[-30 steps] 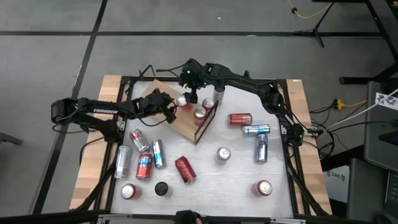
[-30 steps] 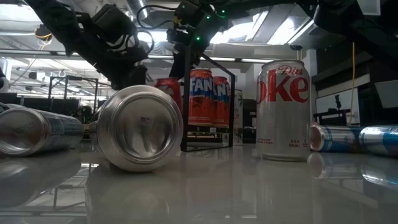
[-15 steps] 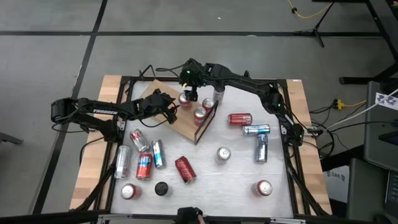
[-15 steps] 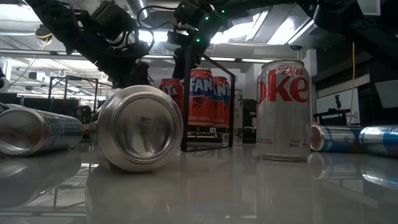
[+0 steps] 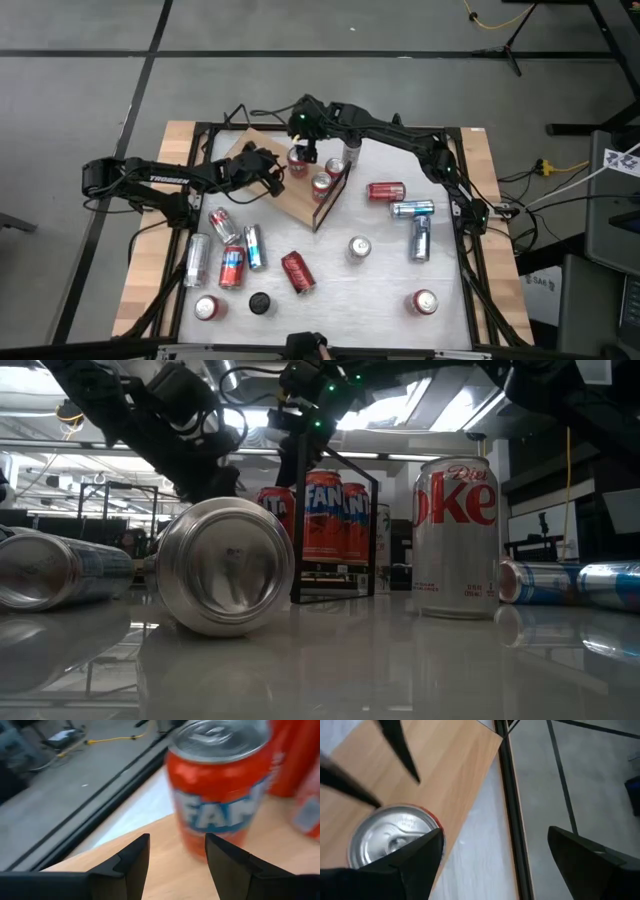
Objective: Pick and place cans onto a shelf
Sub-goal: Put the center red soda can on the shelf, then put the bottom right red soda can on the shelf aligned with the other red soda can
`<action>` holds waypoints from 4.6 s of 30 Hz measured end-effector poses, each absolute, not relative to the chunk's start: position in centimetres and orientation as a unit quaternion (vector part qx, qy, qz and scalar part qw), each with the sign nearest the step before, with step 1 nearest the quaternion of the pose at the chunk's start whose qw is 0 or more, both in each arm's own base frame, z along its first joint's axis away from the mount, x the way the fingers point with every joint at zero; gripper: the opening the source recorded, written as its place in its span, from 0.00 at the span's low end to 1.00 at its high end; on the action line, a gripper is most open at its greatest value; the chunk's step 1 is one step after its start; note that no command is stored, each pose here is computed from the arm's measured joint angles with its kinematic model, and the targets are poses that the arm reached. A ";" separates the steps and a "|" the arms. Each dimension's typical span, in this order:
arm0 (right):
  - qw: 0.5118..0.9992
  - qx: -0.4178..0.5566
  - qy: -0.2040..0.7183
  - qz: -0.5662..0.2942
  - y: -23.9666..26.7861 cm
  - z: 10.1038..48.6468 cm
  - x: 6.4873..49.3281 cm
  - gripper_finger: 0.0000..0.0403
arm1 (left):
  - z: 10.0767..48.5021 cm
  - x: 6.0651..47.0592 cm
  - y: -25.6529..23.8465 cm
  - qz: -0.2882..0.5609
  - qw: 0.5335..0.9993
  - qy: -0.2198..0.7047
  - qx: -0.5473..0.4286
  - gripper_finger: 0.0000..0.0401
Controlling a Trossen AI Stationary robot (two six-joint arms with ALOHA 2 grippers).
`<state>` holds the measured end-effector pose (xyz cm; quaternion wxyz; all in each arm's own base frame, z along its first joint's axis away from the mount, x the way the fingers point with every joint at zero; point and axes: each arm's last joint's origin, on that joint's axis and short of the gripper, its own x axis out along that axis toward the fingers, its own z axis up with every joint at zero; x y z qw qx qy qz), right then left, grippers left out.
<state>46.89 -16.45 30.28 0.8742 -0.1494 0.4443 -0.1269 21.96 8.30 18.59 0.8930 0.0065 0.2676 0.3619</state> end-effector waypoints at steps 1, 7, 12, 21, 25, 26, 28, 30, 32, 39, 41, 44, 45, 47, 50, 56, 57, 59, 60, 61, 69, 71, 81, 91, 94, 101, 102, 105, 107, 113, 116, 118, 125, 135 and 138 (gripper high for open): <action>0.870 -0.154 0.449 -0.129 -16.4 30.3 46.8 0.87 | 18.6 21.9 8.3 0.370 0.889 0.270 0.013 0.46; 0.861 -0.155 0.466 -0.131 -16.0 32.1 45.5 0.87 | 18.7 21.5 9.2 0.411 0.871 0.269 0.021 0.46; 0.852 -0.131 0.491 -0.122 -15.8 31.7 44.9 0.87 | 18.8 21.2 10.3 0.425 0.867 0.259 0.006 0.46; 0.842 -0.105 0.521 -0.094 -15.6 30.0 44.8 0.87 | 19.3 21.3 11.0 0.405 0.887 0.223 -0.011 0.46; 0.842 -0.104 0.520 -0.095 -15.6 30.0 44.9 0.87 | 19.3 21.4 10.9 0.381 0.897 0.223 -0.017 0.46; 0.844 -0.104 0.518 -0.095 -15.6 30.0 44.9 0.87 | 19.3 21.4 10.9 0.375 0.900 0.223 -0.019 0.46; 0.848 -0.106 0.509 -0.098 -15.6 30.1 45.1 0.87 | 19.3 21.5 10.8 0.365 0.904 0.223 -0.022 0.46; 0.851 -0.107 0.504 -0.100 -15.7 30.2 45.2 0.87 | 19.3 21.5 10.8 0.356 0.907 0.222 -0.024 0.46; 0.852 -0.108 0.502 -0.101 -15.7 30.2 45.2 0.87 | 19.3 21.6 10.8 0.348 0.911 0.221 -0.026 0.46; 0.850 -0.111 0.504 -0.104 -15.7 30.2 45.2 0.87 | 19.4 21.8 10.4 0.326 0.920 0.217 -0.028 0.46; 0.849 -0.113 0.504 -0.109 -15.8 30.2 45.1 0.87 | 19.4 22.0 10.1 0.319 0.922 0.217 -0.027 0.46; 0.849 -0.114 0.504 -0.111 -15.8 30.2 45.1 0.87 | 19.4 22.1 9.7 0.309 0.926 0.216 -0.025 0.46; 0.848 -0.114 0.505 -0.112 -15.8 30.2 45.1 0.87 | 19.4 22.2 9.6 0.306 0.927 0.216 -0.024 0.46; 0.847 -0.116 0.505 -0.117 -15.9 30.2 45.1 0.87 | 19.4 22.3 9.3 0.302 0.928 0.216 -0.023 0.46; 0.844 -0.122 0.506 -0.126 -15.9 30.2 45.2 0.87 | 19.4 22.4 9.2 0.306 0.927 0.215 -0.020 0.46; 0.844 -0.125 0.506 -0.126 -15.8 30.6 45.0 0.87 | 19.4 22.3 9.3 0.329 0.919 0.217 -0.014 0.46; 0.845 -0.128 0.504 -0.125 -15.7 31.0 44.8 0.87 | 19.3 22.2 9.3 0.330 0.918 0.221 -0.014 0.46; 0.847 -0.134 0.498 -0.127 -15.6 31.8 44.4 0.87 | 19.2 22.1 9.3 0.330 0.915 0.230 -0.014 0.46; 0.849 -0.135 0.494 -0.129 -15.5 32.3 44.1 0.87 | 19.2 22.1 9.3 0.330 0.915 0.231 -0.014 0.46; 0.850 -0.136 0.493 -0.130 -15.5 32.8 43.9 0.87 | 19.2 22.1 9.3 0.330 0.915 0.231 -0.014 0.46; 0.832 -0.130 0.526 -0.120 -14.4 35.7 40.6 0.87 | 18.9 21.8 9.4 0.366 0.897 0.247 -0.004 0.46; 0.825 -0.120 0.540 -0.119 -14.2 36.2 39.7 0.87 | 19.0 21.9 9.4 0.366 0.898 0.244 -0.004 0.46; 0.828 -0.075 0.537 -0.144 -13.4 38.2 36.3 0.87 | 18.8 22.0 9.5 0.370 0.899 0.234 -0.026 0.46; 0.853 -0.072 0.490 -0.164 -12.8 35.6 34.6 0.87 | 16.9 23.6 10.0 0.367 0.900 0.232 -0.029 0.46; 0.859 -0.074 0.478 -0.168 -12.7 34.6 34.3 0.87 | 16.7 24.0 10.1 0.353 0.909 0.220 -0.034 0.46; 0.851 -0.081 0.487 -0.181 -12.8 33.4 34.1 0.87 | 16.7 24.9 10.0 0.318 0.930 0.181 -0.043 0.46; 0.850 -0.082 0.487 -0.184 -12.8 33.4 34.1 0.87 | 16.7 25.0 10.0 0.315 0.931 0.177 -0.043 0.45; 0.852 -0.082 0.483 -0.185 -12.8 33.4 34.2 0.87 | 16.5 25.4 9.8 0.308 0.936 0.168 -0.042 0.45; 0.856 -0.084 0.475 -0.187 -12.9 33.5 34.4 0.87 | 16.3 25.6 9.7 0.306 0.937 0.162 -0.042 0.45; 0.860 -0.084 0.467 -0.189 -12.9 33.6 34.5 0.87 | 15.8 25.9 9.8 0.312 0.935 0.162 -0.039 0.45; 0.859 -0.084 0.469 -0.189 -12.9 33.6 34.5 0.87 | 15.9 25.9 9.8 0.321 0.933 0.159 -0.037 0.45; 0.859 -0.084 0.469 -0.188 -12.9 33.6 34.4 0.87 | 15.9 25.8 9.9 0.327 0.931 0.160 -0.035 0.45; 0.860 -0.068 0.472 -0.180 -11.8 35.1 32.7 0.87 | 16.5 25.6 10.0 0.342 0.927 0.149 -0.033 0.45; 0.860 -0.032 0.478 -0.176 -7.2 38.4 28.6 0.87 | 19.6 23.9 9.3 0.349 0.927 0.136 -0.028 0.45; 0.857 -0.022 0.483 -0.178 -5.6 38.9 27.7 0.87 | 20.5 23.3 8.8 0.344 0.930 0.129 -0.027 0.45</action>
